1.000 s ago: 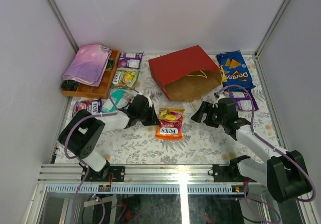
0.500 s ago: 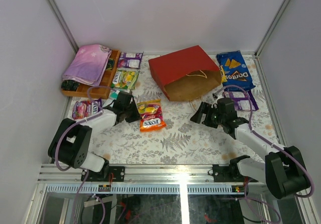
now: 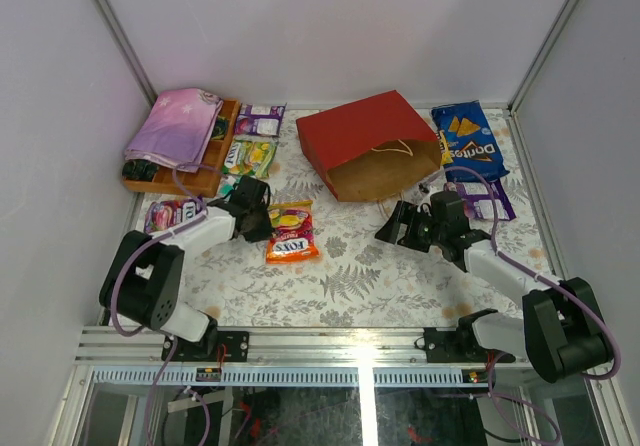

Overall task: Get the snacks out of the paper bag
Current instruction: Move the snack to the center of the board, then take out the snack from the paper bag.

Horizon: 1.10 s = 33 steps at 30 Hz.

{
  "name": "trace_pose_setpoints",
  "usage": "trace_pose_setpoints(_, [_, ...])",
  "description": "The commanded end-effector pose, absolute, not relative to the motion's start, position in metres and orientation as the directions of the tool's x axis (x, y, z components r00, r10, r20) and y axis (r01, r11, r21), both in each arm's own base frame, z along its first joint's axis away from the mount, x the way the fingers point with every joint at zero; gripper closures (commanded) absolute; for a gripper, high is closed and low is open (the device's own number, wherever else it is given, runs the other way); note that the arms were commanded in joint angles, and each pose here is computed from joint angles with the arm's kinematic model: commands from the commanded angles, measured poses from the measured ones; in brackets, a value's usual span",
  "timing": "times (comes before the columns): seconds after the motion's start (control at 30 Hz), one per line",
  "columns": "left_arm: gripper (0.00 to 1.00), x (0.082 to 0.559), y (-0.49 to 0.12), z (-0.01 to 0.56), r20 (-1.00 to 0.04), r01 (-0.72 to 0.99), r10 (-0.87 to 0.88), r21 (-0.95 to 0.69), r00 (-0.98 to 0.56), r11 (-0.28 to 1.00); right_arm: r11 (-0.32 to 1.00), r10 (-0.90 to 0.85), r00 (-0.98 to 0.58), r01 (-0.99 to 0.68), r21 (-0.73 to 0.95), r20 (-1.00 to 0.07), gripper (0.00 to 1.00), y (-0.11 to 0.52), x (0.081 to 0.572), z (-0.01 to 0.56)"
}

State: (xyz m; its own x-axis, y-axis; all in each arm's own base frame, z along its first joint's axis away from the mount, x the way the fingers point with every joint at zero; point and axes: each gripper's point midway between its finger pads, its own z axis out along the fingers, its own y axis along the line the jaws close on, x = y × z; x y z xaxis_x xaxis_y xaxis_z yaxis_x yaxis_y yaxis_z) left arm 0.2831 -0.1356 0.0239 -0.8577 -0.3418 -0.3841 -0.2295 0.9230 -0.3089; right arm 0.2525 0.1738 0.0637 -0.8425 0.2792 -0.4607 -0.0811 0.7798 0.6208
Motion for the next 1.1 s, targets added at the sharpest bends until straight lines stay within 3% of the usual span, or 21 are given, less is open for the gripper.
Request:
trace_pose_setpoints(0.0, [1.0,0.289,-0.107,0.027,-0.399,-0.266,-0.298,-0.135,-0.868,0.955,0.748,0.266,-0.808,-0.17,0.641,-0.525,0.14,0.183,0.268,0.088])
trace_pose_setpoints(0.13, [1.0,0.299,-0.096,0.032,-0.389,-0.271,-0.259,-0.025,-0.884,0.962,0.743,0.263,-0.805,-0.182,0.644,-0.531,0.14,0.185,0.269,0.089])
trace_pose_setpoints(0.27, [0.93,0.309,-0.096,0.035,-0.344,-0.24,-0.214,0.033,-0.914,0.97,0.734,0.26,-0.804,-0.195,0.651,-0.534,0.14,0.187,0.27,0.09])
trace_pose_setpoints(0.43, [0.84,0.315,-0.065,0.057,-0.397,-0.244,-0.151,0.195,-0.905,0.95,0.731,0.281,-0.788,-0.194,0.655,-0.547,0.14,0.188,0.276,0.095])
trace_pose_setpoints(0.53, [0.79,0.314,-0.059,0.066,-0.41,-0.238,-0.134,0.214,-0.902,0.947,0.739,0.338,-0.761,-0.15,0.657,-0.554,0.12,0.184,0.287,0.099])
trace_pose_setpoints(0.63, [0.6,0.312,-0.061,0.068,-0.403,-0.216,-0.121,0.199,-0.907,0.956,0.721,0.418,-0.726,-0.1,0.686,-0.546,0.09,0.183,0.301,0.113])
trace_pose_setpoints(0.8, [0.05,0.313,-0.058,0.083,-0.442,-0.221,-0.115,0.196,-0.889,0.955,0.606,0.549,-0.691,-0.06,0.793,-0.471,0.08,0.195,0.317,0.137])
trace_pose_setpoints(0.83, [0.0,0.315,-0.058,0.089,-0.46,-0.224,-0.117,0.187,-0.88,0.956,0.581,0.57,-0.689,-0.049,0.813,-0.448,0.07,0.198,0.319,0.138])
trace_pose_setpoints(1.07, [0.0,0.326,-0.076,0.139,-0.583,-0.18,-0.127,0.033,-0.802,0.983,0.455,0.67,-0.659,0.003,0.89,-0.341,0.16,0.205,0.332,0.142])
